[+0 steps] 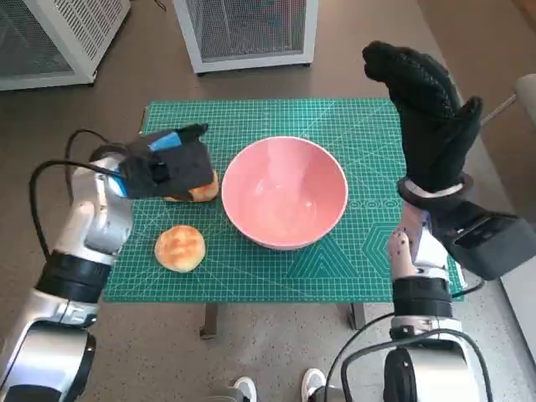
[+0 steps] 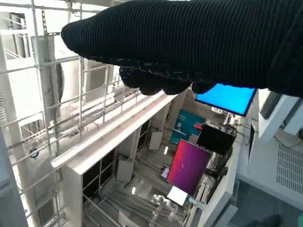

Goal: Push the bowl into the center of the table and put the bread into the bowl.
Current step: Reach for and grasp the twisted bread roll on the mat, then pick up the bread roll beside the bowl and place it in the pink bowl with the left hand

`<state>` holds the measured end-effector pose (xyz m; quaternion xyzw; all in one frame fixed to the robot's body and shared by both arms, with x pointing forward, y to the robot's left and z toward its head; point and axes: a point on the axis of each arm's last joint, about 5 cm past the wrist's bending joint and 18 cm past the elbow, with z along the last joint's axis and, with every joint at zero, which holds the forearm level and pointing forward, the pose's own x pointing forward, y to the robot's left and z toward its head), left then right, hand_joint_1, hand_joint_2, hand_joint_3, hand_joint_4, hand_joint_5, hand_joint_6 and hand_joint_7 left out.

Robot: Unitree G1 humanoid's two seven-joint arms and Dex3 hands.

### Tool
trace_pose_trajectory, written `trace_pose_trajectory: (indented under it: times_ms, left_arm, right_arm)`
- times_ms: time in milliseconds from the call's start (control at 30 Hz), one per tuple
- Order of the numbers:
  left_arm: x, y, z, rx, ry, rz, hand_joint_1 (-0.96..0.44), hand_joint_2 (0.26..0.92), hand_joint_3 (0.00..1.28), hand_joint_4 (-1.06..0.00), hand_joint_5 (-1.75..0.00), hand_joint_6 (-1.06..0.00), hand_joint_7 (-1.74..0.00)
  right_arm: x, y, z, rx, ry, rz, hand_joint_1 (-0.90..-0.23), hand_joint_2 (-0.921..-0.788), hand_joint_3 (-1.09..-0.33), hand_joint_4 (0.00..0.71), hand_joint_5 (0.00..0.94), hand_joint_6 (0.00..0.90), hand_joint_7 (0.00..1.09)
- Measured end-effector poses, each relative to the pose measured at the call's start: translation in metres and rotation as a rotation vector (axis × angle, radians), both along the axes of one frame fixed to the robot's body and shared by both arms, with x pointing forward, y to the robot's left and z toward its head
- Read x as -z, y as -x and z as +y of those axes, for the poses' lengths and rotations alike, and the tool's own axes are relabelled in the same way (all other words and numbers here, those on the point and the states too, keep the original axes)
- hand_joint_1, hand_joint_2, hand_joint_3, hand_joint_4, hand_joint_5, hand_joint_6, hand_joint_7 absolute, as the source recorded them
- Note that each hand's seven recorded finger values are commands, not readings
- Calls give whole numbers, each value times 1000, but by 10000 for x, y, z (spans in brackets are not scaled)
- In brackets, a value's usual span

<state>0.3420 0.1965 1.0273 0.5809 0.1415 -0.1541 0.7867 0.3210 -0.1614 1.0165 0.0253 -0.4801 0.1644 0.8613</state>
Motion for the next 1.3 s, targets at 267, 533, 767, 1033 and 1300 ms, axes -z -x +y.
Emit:
trace_pose_trajectory:
  times_ms: [267, 533, 767, 1033, 1300]
  left_arm:
    - [222, -116, -38, -46, -78, 84, -82, 741, 15, -93, -13, -182, -29]
    - [367, -154, -74, -55, -127, 139, -64, 772, 22, -277, -38, -349, -63]
    - [389, -173, -33, -60, -157, 107, 204, 874, 45, -622, -907, -623, -57]
    - [436, -164, -1, -48, -195, 34, 31, 914, 72, -729, -1146, -596, -1053]
    - [434, -159, 18, -23, -201, -61, 3, 906, 52, -733, -1095, -670, -1153]
  right_arm:
    - [-13, 12, -2, 3, -1, -7, -519, -921, -616, 244, 10, 60, 511]
    - [-8, 30, -13, 1, 1, -7, -526, -921, -609, 245, 8, 60, 517]
    - [-4, 46, -27, -1, -8, -9, -523, -921, -604, 247, 8, 51, 516]
    - [-15, 62, -33, -6, -18, -17, -522, -921, -604, 249, 7, 43, 517]
    - [-14, 70, -23, -16, -16, -19, -519, -921, -604, 249, 6, 42, 520]
